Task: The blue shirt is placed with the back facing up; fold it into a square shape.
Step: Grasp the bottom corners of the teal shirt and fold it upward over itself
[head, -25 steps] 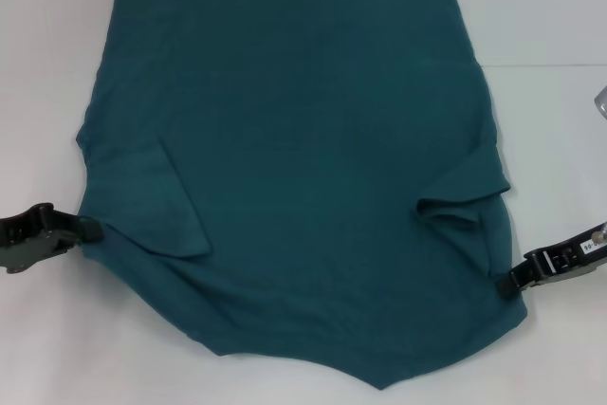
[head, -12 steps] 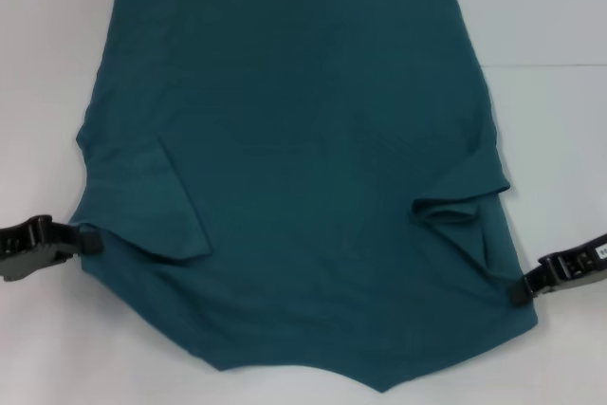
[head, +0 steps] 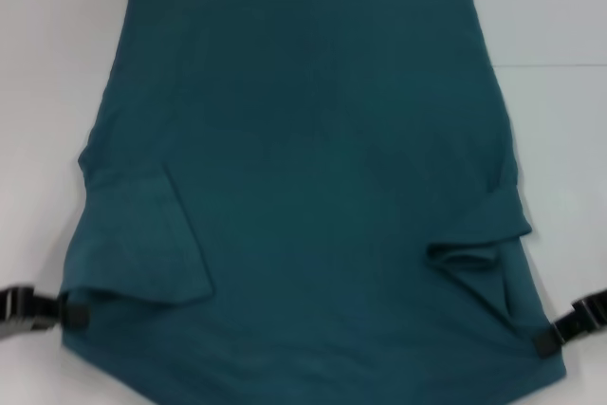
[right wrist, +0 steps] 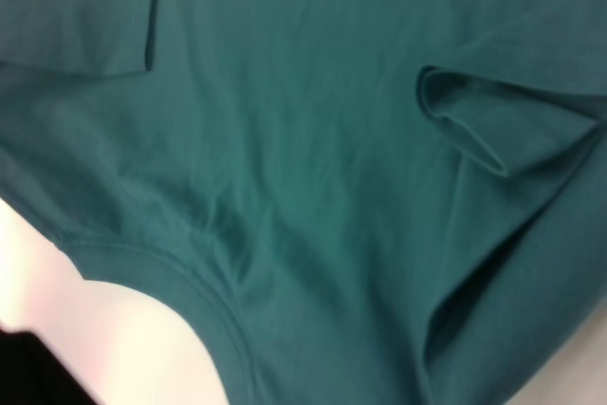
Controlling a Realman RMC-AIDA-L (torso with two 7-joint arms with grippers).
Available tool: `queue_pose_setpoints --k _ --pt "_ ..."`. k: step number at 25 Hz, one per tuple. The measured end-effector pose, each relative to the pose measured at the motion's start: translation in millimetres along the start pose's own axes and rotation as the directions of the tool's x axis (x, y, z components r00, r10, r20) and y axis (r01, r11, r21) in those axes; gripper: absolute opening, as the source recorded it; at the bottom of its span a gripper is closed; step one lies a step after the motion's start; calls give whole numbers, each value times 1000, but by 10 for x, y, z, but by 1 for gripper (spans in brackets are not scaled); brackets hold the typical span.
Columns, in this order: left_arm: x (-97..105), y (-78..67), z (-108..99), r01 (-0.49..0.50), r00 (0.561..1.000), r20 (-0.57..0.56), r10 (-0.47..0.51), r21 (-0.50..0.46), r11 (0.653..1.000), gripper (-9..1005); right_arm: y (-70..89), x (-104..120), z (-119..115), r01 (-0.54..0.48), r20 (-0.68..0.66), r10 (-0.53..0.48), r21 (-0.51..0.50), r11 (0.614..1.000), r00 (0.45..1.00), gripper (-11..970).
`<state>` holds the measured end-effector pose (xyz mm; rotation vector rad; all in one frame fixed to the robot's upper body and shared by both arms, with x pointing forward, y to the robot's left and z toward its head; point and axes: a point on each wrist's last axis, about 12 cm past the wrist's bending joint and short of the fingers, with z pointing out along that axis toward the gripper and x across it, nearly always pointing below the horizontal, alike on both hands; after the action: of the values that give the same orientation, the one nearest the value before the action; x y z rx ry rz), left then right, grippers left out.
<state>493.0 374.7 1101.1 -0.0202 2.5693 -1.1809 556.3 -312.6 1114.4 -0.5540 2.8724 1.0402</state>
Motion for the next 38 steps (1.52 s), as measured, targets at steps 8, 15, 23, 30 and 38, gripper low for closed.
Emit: queue_pose_setpoints --k 8,15,23,30,38 --pt "278 45 -73 -6 996 -87 6 -4 1000 15 -54 243 -1 -2 -25 0 -57 998 1000 36" --pt "-162 -33 109 -5 999 -32 4 -33 999 16 -182 34 -199 -62 214 67 -29 998 975 35" --pt "-867 -266 476 20 998 62 -11 -154 988 16 -217 -390 -188 -149 445 132 2 989 886 35" --pt "-1210 -417 756 -34 989 123 79 -330 943 15 -224 -737 -104 -195 593 93 111 974 800 34" --pt "-1484 -467 903 -90 942 248 225 -460 883 16 -161 -1073 -42 -204 669 -24 260 944 743 47"
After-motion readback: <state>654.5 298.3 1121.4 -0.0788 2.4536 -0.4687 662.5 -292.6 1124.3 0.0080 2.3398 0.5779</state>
